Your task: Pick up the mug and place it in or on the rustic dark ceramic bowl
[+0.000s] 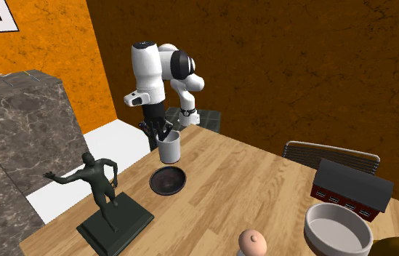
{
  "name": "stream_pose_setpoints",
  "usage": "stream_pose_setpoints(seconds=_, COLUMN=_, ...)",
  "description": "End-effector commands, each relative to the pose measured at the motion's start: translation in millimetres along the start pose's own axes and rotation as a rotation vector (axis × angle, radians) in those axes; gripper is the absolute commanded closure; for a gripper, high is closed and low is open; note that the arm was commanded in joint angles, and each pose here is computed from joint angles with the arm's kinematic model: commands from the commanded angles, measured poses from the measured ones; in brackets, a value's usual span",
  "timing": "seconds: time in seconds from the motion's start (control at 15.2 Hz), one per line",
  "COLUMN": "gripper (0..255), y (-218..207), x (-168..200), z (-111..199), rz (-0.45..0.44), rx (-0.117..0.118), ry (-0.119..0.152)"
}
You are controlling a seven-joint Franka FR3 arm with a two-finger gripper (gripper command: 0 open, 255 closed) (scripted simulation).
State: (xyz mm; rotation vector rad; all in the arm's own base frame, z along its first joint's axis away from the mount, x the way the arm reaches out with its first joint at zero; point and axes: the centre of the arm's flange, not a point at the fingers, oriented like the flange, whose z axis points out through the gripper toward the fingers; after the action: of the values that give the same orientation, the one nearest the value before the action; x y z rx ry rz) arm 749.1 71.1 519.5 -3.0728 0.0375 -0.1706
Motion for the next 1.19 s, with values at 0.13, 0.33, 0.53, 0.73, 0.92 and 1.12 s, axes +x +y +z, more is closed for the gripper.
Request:
stream_pose_setpoints(seconds=0.13, gripper=255, y=14.2, x=5.3, z=14.6, rz=0.001, rx=-0.001, ry=-0.001)
stream_pose_setpoints(seconds=0.33, gripper=255, y=15.3, x=3.5, z=30.3, rz=0.001, rx=-0.001, ry=-0.001)
stream_pose_setpoints(seconds=0.53, gripper=255, y=16.3, x=1.8, z=46.1, rz=0.001, rx=-0.001, ry=-0.001)
stream_pose_setpoints(seconds=0.73, gripper=255, y=17.3, x=0.1, z=61.8, rz=0.001, rx=-0.001, ry=-0.001)
stream_pose_setpoints(seconds=0.92, gripper=255, y=18.4, x=-1.7, z=77.5, rz=0.001, rx=-0.001, ry=-0.001)
stream_pose_setpoints(seconds=1.12, gripper=255, y=19.3, x=-3.2, z=90.8, rz=0.001, rx=-0.001, ry=-0.001)
